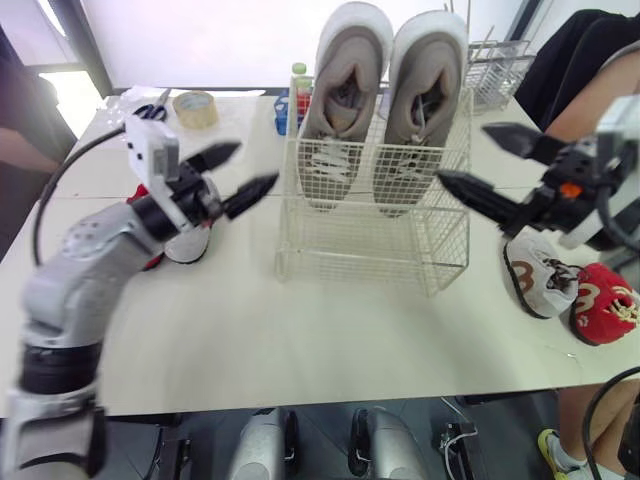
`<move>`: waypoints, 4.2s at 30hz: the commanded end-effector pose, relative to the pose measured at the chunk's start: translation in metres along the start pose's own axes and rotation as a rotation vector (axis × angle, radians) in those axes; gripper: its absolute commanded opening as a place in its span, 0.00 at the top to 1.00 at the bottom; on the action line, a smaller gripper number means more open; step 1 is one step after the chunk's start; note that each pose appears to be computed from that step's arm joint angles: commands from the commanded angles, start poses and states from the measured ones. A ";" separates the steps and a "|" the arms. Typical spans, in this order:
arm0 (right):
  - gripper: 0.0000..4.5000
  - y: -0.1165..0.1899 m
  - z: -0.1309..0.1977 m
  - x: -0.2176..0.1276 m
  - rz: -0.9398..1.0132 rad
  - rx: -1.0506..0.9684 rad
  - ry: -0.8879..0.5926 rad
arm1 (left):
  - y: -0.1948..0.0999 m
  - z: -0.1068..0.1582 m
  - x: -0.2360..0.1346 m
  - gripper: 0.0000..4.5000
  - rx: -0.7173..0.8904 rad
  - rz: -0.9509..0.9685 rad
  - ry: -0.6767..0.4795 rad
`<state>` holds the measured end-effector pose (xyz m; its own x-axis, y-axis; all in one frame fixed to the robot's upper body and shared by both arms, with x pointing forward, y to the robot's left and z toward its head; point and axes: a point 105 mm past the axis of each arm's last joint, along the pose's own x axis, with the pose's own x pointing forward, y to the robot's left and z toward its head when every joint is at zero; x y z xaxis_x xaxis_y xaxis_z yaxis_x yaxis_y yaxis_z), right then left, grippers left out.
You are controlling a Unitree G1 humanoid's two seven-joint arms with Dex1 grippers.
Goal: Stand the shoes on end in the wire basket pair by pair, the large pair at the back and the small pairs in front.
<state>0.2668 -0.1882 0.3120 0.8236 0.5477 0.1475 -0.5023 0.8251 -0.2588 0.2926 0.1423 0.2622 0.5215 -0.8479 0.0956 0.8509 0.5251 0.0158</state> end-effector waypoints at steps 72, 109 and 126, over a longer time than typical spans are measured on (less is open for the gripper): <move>0.00 -0.081 -0.206 -0.121 -0.817 0.110 0.513 | -0.082 -0.051 0.062 0.01 -0.187 -0.294 0.030; 1.00 -0.020 0.063 -0.016 -0.075 -0.816 -0.153 | -0.032 0.025 0.046 0.00 -0.259 -0.381 -0.102; 1.00 0.062 0.031 0.009 0.498 -1.138 -0.238 | -0.016 0.047 0.036 0.00 -0.227 -0.390 -0.094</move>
<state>0.2414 -0.1326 0.3200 0.5088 0.8576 -0.0755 -0.2054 0.0357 -0.9780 0.3000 0.1029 0.2975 0.1730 -0.9662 0.1911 0.9704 0.1341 -0.2007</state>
